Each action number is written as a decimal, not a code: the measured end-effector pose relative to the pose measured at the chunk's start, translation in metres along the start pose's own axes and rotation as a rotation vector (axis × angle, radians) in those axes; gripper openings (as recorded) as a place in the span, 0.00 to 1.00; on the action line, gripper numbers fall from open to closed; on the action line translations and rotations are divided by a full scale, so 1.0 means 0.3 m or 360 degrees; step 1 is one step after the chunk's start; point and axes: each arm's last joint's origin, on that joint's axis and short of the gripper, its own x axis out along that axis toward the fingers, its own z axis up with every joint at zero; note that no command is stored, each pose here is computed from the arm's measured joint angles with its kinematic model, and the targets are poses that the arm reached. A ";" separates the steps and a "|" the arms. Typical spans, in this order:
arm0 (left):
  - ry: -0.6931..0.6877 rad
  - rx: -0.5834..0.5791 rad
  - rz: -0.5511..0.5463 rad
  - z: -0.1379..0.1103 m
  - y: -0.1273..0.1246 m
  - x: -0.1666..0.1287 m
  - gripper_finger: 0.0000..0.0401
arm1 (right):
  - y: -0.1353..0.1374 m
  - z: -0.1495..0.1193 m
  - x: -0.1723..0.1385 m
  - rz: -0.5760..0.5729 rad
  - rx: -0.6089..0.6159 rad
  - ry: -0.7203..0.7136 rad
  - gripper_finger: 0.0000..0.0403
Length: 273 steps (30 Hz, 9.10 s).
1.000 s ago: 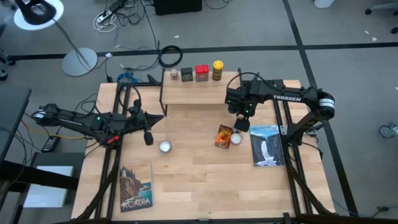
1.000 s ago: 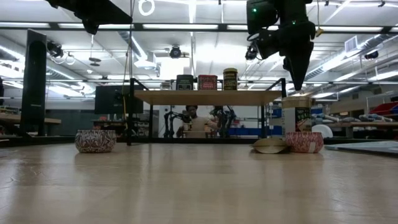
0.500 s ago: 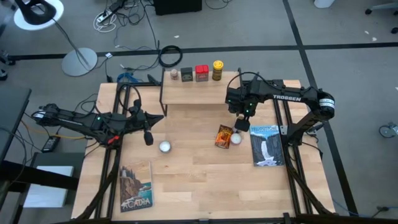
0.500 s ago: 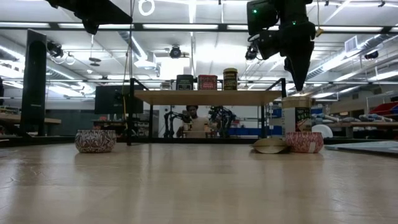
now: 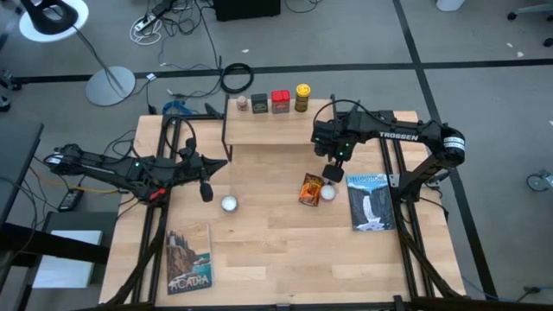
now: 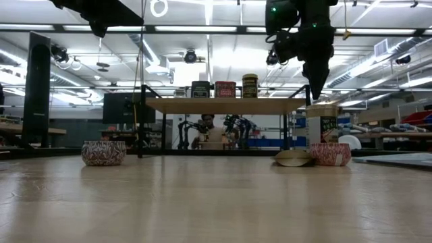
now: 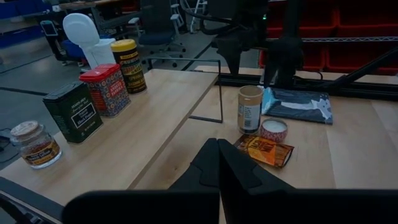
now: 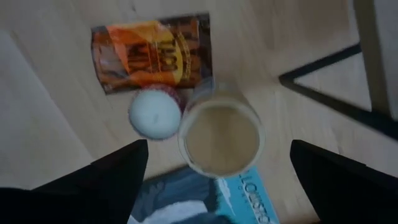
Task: Shelf spices
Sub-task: Put the gold seasoning bottle on the shelf
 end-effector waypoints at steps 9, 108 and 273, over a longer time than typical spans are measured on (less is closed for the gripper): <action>0.0000 0.0000 0.0000 0.000 0.000 0.000 0.00 | 0.009 0.001 0.000 0.0003 0.0031 -0.0008 0.98; 0.0000 0.0003 0.0000 0.000 0.000 0.000 0.00 | -0.003 -0.008 0.068 -0.0120 0.0281 -0.0013 0.89; -0.0004 -0.0014 0.0001 0.001 0.000 0.000 0.00 | -0.459 0.206 -0.282 -0.0268 0.0287 -0.0545 0.72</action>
